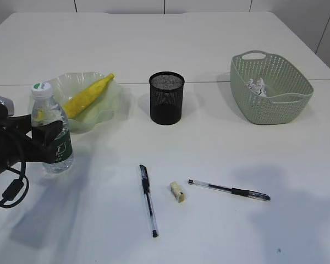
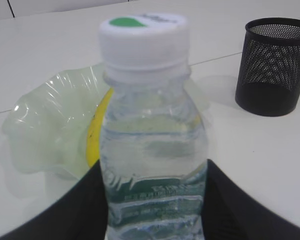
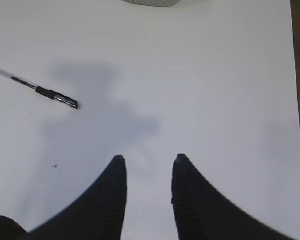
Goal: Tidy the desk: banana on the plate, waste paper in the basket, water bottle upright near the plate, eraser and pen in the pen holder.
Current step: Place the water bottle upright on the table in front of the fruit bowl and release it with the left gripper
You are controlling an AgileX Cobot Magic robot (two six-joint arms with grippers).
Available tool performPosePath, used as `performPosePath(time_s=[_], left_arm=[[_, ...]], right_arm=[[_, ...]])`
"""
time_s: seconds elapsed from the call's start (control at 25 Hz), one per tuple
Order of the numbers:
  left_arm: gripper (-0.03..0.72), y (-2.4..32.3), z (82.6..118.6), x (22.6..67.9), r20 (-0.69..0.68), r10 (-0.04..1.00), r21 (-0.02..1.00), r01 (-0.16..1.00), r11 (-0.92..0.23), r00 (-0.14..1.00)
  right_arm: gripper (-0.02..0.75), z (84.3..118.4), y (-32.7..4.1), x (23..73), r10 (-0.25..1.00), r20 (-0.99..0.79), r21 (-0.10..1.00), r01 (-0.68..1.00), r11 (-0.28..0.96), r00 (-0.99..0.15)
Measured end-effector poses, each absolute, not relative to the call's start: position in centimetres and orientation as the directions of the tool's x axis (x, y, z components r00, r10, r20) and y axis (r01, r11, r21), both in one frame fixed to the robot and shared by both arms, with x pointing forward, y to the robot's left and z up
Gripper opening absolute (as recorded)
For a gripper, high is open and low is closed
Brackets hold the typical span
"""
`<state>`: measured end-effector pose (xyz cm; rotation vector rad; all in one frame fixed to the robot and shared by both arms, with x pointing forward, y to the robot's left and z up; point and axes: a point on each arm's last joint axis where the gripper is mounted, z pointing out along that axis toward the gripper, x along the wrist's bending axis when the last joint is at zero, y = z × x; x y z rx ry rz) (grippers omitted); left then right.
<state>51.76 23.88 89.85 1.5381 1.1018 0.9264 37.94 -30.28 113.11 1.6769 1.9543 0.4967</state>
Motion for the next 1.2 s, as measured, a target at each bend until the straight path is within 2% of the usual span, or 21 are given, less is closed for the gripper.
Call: performPosePath(time_s=[0.88,1.2], left_arm=[[0.354,23.87,89.95,51.80,0.036,0.955,0.975,0.198,-0.098,0.295],[0.406,23.90,90.07,51.78,0.036,0.956,0.975,0.202,-0.098,0.292]], right_arm=[[0.237,113.11,-30.28,37.94,0.984,-0.143,0.581,0.796,0.169,-0.104],[0.236,113.11,-30.28,37.94,0.984,-0.143,0.581,0.796,0.169,-0.104]])
